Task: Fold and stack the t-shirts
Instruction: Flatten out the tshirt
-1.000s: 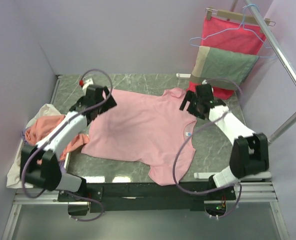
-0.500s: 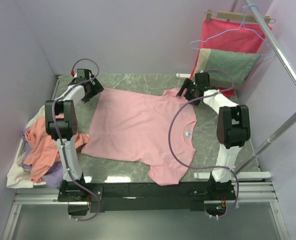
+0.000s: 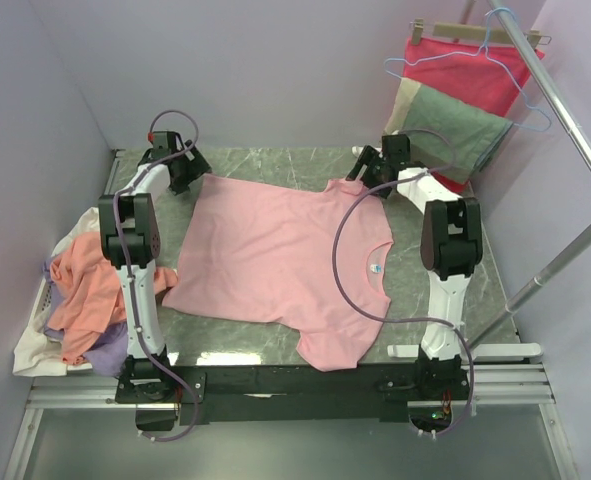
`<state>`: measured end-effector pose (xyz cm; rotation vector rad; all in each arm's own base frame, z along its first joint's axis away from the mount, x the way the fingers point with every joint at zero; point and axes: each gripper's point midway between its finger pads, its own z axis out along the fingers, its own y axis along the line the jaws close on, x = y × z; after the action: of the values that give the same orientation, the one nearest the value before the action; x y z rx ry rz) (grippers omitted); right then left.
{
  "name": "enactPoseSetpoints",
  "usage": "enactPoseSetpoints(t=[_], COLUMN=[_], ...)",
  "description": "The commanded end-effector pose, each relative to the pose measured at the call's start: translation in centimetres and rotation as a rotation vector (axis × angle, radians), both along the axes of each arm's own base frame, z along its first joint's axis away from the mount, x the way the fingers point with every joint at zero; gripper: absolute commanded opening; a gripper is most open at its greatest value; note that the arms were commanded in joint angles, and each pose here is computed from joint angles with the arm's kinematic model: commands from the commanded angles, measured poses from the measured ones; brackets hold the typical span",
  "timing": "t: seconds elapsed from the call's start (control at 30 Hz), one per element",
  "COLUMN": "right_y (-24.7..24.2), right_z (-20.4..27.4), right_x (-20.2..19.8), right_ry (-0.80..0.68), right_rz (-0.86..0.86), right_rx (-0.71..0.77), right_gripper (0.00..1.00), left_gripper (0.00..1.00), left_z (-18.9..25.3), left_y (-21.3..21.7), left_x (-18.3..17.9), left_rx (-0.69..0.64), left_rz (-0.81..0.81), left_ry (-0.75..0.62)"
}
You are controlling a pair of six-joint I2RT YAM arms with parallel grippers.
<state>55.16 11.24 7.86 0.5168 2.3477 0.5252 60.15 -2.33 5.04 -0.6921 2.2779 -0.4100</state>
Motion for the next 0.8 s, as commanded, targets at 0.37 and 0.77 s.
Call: enactPoseSetpoints(t=[0.37, 0.77], right_y=[0.2, -0.5], right_z=[-0.5, -1.2], right_x=[4.0, 4.7], right_ry=[-0.013, -0.005], right_rz=[-0.024, -0.035], right_rx=[-0.074, -0.169], right_gripper=[0.67, 0.18], left_gripper=[0.76, 0.56], left_z=[-2.7, -3.8], left_y=[-1.2, -1.3], left_x=[1.2, 1.5], left_rx=[-0.062, -0.064], left_rz=[-0.066, -0.084], left_ry=[0.01, 0.021])
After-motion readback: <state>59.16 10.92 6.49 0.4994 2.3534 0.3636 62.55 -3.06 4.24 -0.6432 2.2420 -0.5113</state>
